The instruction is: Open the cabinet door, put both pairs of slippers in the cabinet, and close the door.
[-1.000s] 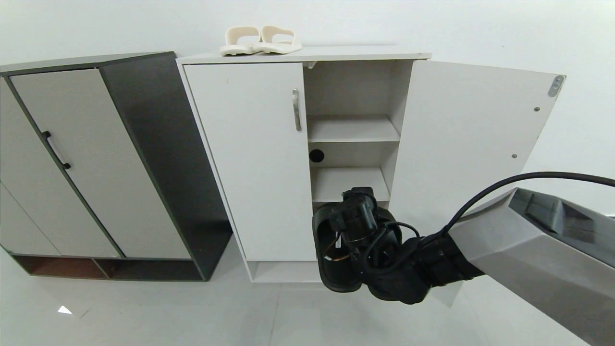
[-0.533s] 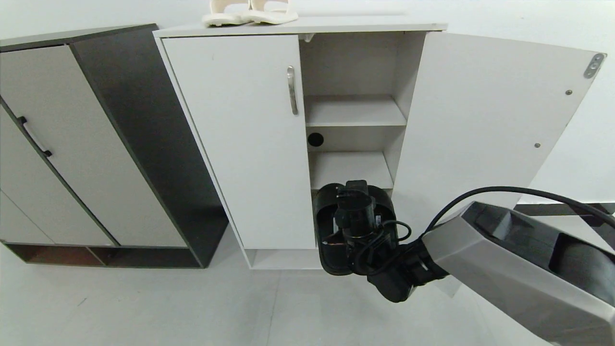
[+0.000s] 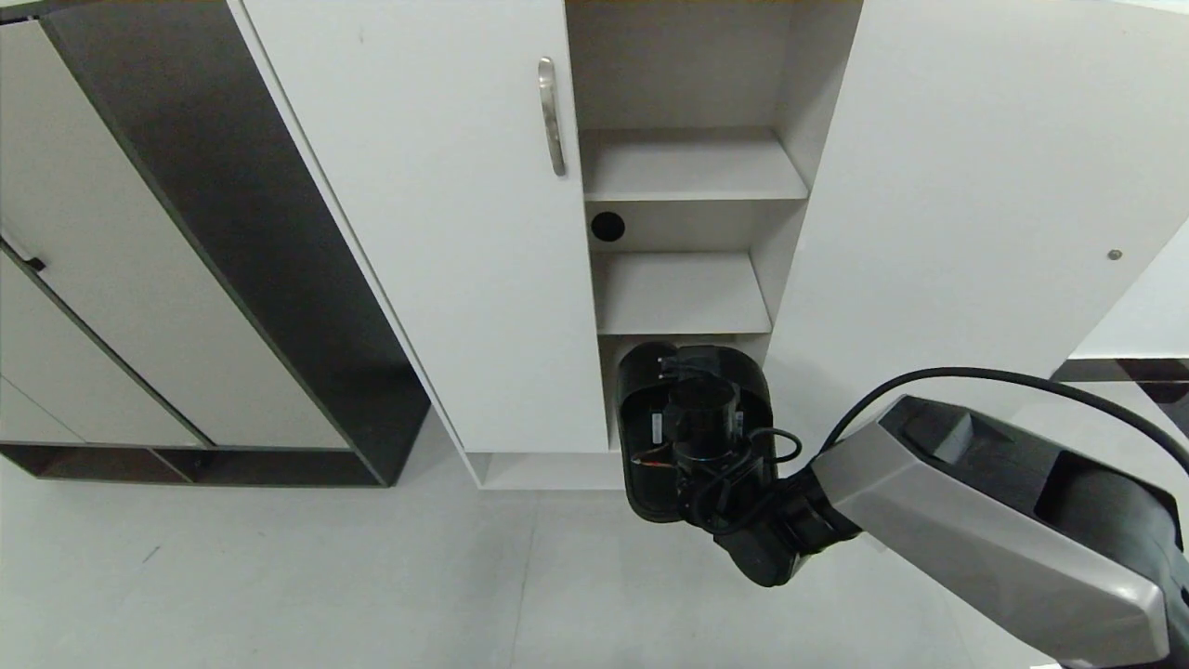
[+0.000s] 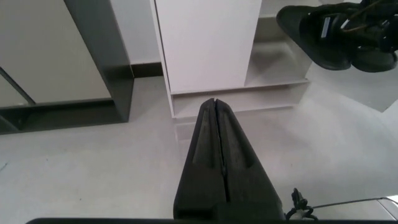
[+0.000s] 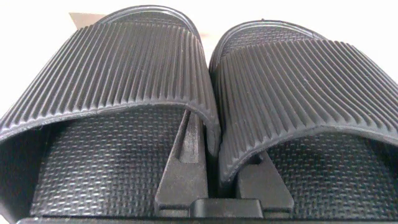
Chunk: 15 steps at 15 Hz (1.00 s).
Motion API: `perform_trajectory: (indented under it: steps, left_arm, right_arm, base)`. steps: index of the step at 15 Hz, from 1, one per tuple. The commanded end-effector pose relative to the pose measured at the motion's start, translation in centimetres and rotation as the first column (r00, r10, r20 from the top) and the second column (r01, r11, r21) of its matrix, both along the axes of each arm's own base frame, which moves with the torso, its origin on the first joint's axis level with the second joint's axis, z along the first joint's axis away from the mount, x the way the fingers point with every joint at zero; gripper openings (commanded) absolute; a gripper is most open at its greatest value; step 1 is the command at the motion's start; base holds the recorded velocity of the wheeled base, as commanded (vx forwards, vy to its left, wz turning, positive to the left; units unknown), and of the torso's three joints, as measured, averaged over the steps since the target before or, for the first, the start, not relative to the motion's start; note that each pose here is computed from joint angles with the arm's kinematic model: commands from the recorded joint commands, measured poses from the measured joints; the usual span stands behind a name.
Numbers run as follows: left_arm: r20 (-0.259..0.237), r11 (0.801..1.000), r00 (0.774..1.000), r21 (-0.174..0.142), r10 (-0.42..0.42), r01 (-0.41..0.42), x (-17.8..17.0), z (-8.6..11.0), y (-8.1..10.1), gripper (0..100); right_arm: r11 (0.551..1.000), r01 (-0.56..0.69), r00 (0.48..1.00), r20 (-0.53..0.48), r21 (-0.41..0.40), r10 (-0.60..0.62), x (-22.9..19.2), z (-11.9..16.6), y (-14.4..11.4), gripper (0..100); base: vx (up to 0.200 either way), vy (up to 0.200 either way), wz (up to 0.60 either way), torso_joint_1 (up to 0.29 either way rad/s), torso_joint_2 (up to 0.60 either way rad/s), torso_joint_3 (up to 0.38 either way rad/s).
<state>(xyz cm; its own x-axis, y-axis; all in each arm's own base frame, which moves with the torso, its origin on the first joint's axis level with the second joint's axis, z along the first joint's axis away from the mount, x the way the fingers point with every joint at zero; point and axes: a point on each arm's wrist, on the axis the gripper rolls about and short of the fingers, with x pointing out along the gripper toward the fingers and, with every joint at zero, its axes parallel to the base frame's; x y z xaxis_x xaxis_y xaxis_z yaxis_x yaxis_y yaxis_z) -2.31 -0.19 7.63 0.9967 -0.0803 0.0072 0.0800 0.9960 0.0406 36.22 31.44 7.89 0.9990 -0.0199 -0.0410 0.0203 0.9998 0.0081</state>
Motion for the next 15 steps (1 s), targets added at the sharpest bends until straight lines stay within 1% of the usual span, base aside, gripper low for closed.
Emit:
perform_trajectory:
  steps: [1, 3, 7, 10, 15]
  left_arm:
    - [-0.003, 1.0, 1.0, 0.001, 0.001, -0.001, 0.0, 0.0, 0.0, 0]
    - [-0.001, 1.0, 1.0, 0.001, 0.001, -0.001, 0.0, 0.0, 0.0, 0]
    - [-0.001, 1.0, 1.0, 0.001, 0.001, -0.001, 0.0, 0.0, 0.0, 0]
    - [-0.001, 1.0, 1.0, 0.0, 0.001, -0.001, 0.0, 0.0, 0.0, 0]
    - [-0.001, 1.0, 1.0, -0.003, 0.001, -0.001, 0.0, 0.0, 0.0, 0]
  right_arm:
    - [1.0, -0.01, 1.0, 0.007, 0.002, 0.01, -0.9, 1.7, -0.8, 0]
    - [1.0, -0.012, 1.0, 0.011, 0.003, 0.012, -1.5, 2.8, -1.3, 0]
    - [1.0, -0.014, 1.0, -0.025, -0.028, 0.013, -2.0, 1.5, -1.5, 0]
    - [1.0, -0.011, 1.0, -0.014, -0.021, 0.01, -2.0, 1.7, -1.4, 0]
    - [1.0, -0.009, 1.0, -0.016, -0.024, 0.009, -2.1, 1.6, -1.5, 0]
  base:
    - [0.0, 0.0, 0.0, 0.002, 0.0, -0.183]
    - [0.0, 0.0, 0.0, 0.001, 0.0, -0.052]
    - [0.0, 0.0, 0.0, 0.0, 0.0, 0.0]
    - [0.0, 0.0, 0.0, 0.0, 0.0, 0.0]
    - [0.2, 0.0, 0.0, 0.0, 0.0, 0.0]
